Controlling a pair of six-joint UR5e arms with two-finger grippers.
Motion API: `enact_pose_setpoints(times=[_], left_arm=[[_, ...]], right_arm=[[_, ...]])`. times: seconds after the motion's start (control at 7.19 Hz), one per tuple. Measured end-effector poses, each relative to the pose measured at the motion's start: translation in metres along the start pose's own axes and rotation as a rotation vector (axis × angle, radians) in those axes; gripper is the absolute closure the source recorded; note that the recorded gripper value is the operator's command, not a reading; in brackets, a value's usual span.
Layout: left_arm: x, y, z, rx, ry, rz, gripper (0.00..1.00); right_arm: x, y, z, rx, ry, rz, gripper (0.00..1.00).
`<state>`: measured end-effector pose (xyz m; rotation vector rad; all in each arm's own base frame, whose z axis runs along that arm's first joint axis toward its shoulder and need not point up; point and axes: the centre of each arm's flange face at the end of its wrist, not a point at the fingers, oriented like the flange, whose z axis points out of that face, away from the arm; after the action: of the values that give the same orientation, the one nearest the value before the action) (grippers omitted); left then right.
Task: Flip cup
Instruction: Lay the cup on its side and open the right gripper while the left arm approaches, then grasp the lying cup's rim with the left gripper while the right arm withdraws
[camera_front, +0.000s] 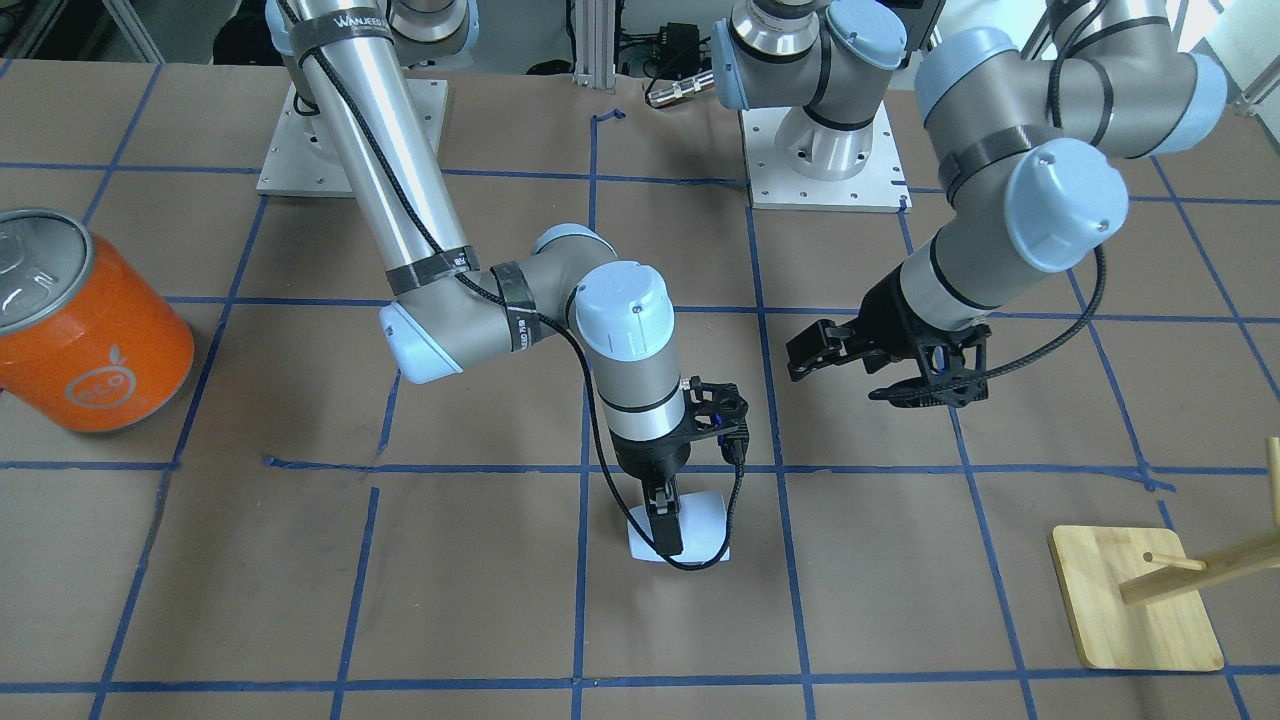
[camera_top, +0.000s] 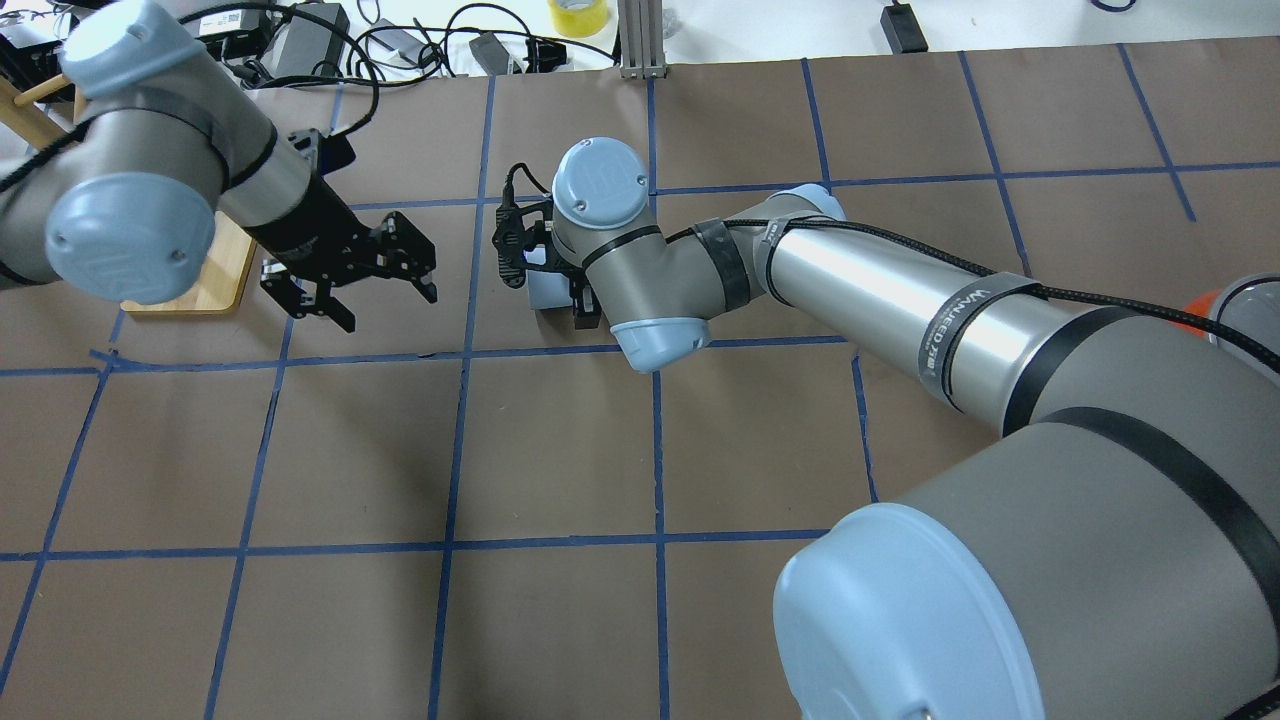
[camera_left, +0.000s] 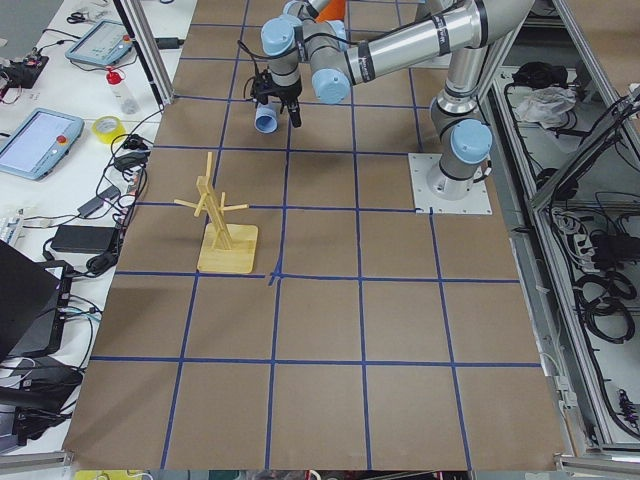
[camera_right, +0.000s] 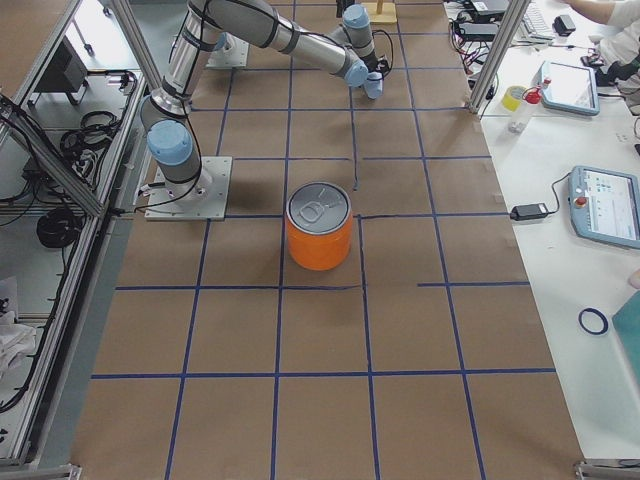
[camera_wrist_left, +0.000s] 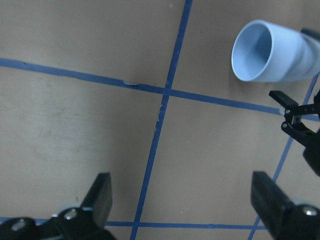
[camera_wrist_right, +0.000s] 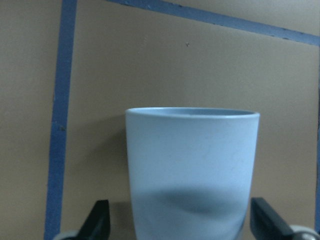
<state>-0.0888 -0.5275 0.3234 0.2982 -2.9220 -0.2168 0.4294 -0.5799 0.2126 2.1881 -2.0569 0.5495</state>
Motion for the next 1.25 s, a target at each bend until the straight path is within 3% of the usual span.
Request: enact_pose_setpoints(times=[0.14, 0.42, 0.97, 1.25], left_arm=[[0.002, -0.001, 0.012, -0.004, -0.002, 0.006, 0.0], [0.002, -0.021, 0.023, 0.052, 0.036, 0.011, 0.0], [0.002, -0.082, 0.05, 0.143, 0.28, 0.066, 0.05], [0.005, -0.099, 0.082, 0.116, 0.397, 0.106, 0.05]], right_arm=[[0.006, 0.003, -0.017, -0.003, 0.007, 0.041, 0.01], [0.029, 0.028, -0.059, -0.019, 0.04, 0.193, 0.0], [0.086, 0.177, -0.145, -0.122, 0.041, 0.797, 0.0], [0.094, 0.229, -0.179, -0.186, 0.08, 1.097, 0.0]])
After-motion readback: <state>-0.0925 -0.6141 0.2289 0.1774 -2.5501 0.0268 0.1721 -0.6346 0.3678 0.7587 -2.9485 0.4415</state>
